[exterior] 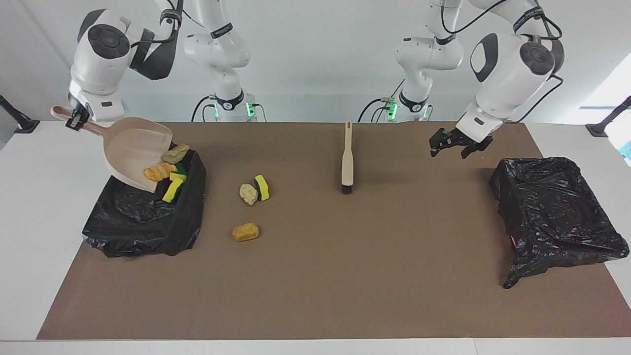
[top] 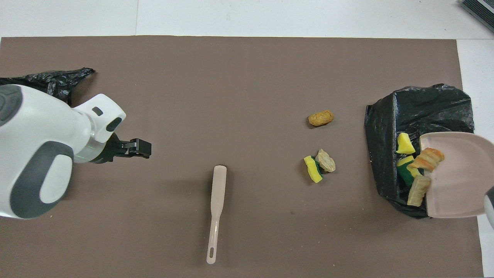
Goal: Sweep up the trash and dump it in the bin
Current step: 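Carry the dustpan to the black bag and tip it with the right gripper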
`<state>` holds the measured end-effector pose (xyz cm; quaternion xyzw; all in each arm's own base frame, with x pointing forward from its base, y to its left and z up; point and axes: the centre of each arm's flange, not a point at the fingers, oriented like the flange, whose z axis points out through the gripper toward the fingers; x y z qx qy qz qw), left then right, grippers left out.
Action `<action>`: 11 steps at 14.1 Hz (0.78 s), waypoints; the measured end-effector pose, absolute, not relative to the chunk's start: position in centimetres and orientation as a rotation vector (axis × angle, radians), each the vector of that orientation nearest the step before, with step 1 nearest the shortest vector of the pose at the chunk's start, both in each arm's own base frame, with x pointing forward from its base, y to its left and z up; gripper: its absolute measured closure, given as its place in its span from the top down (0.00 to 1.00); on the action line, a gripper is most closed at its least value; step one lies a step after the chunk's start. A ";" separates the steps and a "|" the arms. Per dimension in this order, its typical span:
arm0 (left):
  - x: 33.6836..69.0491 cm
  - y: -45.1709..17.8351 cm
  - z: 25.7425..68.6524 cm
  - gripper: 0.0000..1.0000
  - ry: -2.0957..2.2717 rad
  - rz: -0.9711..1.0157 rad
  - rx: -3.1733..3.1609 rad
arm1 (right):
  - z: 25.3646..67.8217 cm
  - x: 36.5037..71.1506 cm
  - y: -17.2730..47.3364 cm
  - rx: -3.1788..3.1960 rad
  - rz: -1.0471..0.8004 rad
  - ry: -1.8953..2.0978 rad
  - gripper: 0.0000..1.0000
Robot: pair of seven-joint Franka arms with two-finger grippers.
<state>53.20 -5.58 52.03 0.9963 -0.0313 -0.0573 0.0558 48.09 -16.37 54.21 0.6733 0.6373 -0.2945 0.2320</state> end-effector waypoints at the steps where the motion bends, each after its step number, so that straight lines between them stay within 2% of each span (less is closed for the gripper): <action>1: 53.3 -3.3 52.5 1.00 -0.100 -0.179 3.018 | 54.6 48.1 -16.2 1.835 -0.832 1.744 0.32; 4: 53.5 1.5 54.0 1.00 -0.099 -0.184 3.011 | 56.3 48.4 -14.6 1.789 -0.877 1.728 0.32; 7: 54.9 1.1 56.1 1.00 -0.079 -0.220 3.013 | 59.3 48.5 -12.3 1.752 -0.935 1.686 0.32; 11: 56.6 0.1 59.0 1.00 -0.046 -0.160 3.052 | 63.2 48.2 -6.6 1.731 -0.942 1.674 0.32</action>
